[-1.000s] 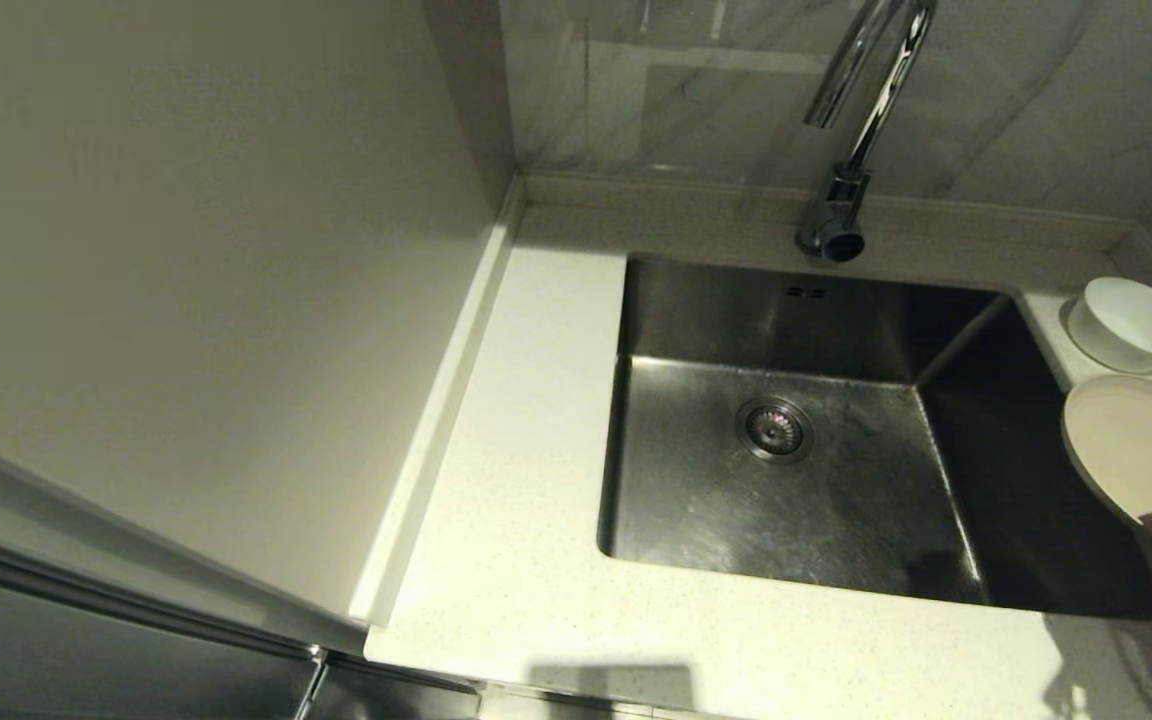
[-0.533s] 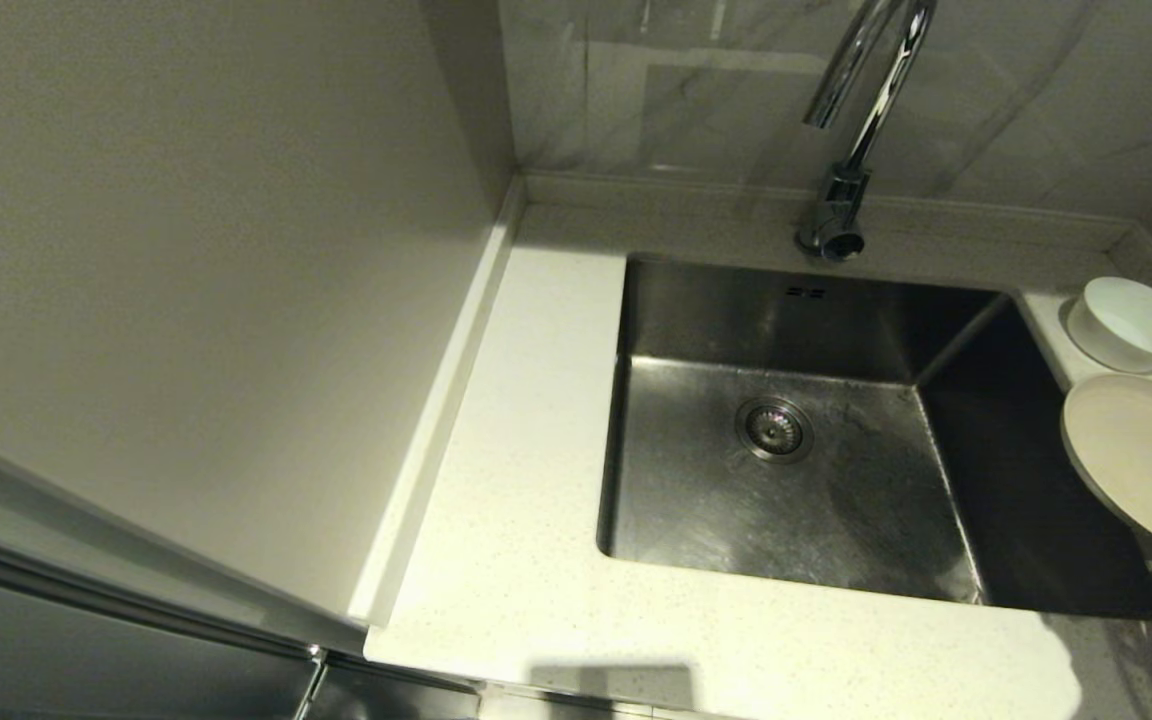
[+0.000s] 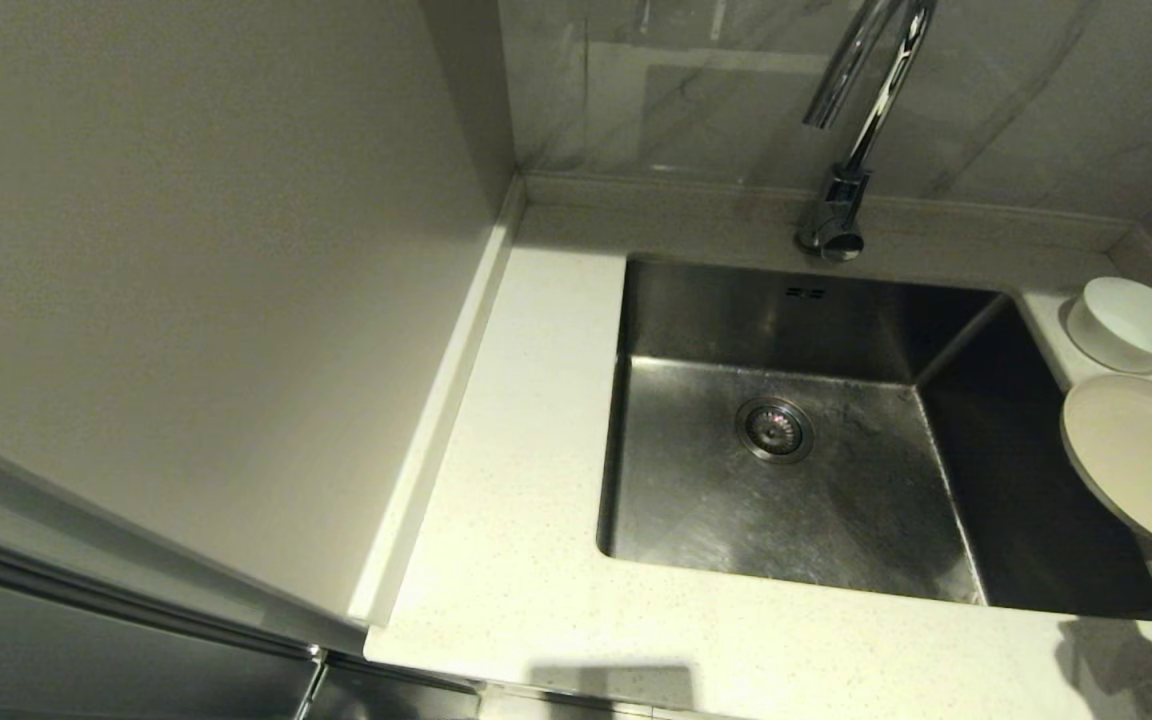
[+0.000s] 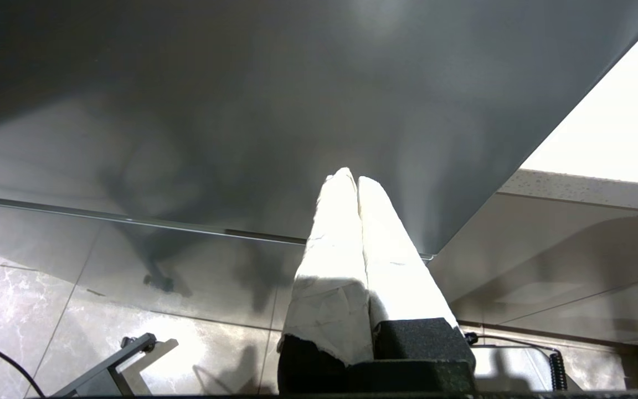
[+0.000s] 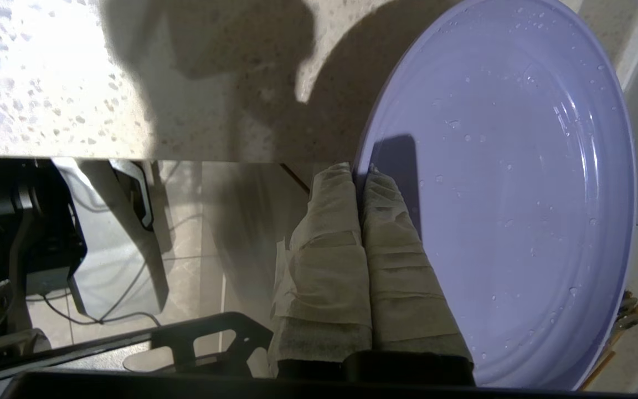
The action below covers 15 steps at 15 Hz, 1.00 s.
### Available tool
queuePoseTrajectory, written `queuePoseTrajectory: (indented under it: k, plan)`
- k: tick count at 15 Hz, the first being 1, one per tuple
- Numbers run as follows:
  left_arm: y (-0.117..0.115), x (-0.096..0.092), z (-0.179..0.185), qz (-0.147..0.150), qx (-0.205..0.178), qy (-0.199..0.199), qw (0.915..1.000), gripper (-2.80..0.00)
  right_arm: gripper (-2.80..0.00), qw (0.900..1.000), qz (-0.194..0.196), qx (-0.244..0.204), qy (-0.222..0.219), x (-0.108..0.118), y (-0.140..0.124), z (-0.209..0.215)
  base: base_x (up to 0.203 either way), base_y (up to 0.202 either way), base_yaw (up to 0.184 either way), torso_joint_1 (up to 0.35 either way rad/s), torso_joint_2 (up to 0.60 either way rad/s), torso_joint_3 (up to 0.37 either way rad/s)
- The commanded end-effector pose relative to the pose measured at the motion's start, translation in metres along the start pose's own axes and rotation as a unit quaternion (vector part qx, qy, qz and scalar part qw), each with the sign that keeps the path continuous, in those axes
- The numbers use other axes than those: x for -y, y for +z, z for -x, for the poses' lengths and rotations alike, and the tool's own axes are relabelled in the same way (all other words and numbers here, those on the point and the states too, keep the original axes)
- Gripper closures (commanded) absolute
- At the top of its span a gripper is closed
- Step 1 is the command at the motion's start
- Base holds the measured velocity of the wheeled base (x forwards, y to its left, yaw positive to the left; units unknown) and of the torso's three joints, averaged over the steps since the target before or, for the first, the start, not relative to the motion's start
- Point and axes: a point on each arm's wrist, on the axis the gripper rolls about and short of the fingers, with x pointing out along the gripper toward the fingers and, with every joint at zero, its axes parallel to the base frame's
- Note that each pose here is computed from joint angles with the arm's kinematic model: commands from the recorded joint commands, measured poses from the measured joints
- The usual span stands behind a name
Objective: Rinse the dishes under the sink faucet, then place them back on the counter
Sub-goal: Put a plate back to the table from the sink
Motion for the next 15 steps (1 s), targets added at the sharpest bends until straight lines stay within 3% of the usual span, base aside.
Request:
queuePoseTrajectory:
  k: [1,6,9,15]
  plan:
    - [0.000,0.000,0.000,0.000,0.002,0.000,1.0000,0.00,0.00,1.000,0.005,-0.001,0.003,-0.002,-0.003,-0.002,0.000,0.000,0.000,0.000,0.00,0.000]
    - [0.000,0.000,0.000,0.000,0.002,0.000,1.0000,0.00,0.00,0.999,0.020,0.036,0.027,-0.015,0.008,-0.014,0.000,0.000,0.000,0.000,0.00,0.000]
    - [0.000,0.000,0.000,0.000,0.002,0.000,1.0000,0.00,0.00,0.998,0.009,0.050,0.033,-0.025,0.024,-0.025,0.000,0.000,0.000,0.000,0.00,0.000]
    - [0.000,0.000,0.000,0.000,0.002,0.000,1.0000,0.00,0.00,0.998,0.005,0.051,0.021,-0.026,0.027,-0.028,0.000,0.000,0.000,0.000,0.00,0.000]
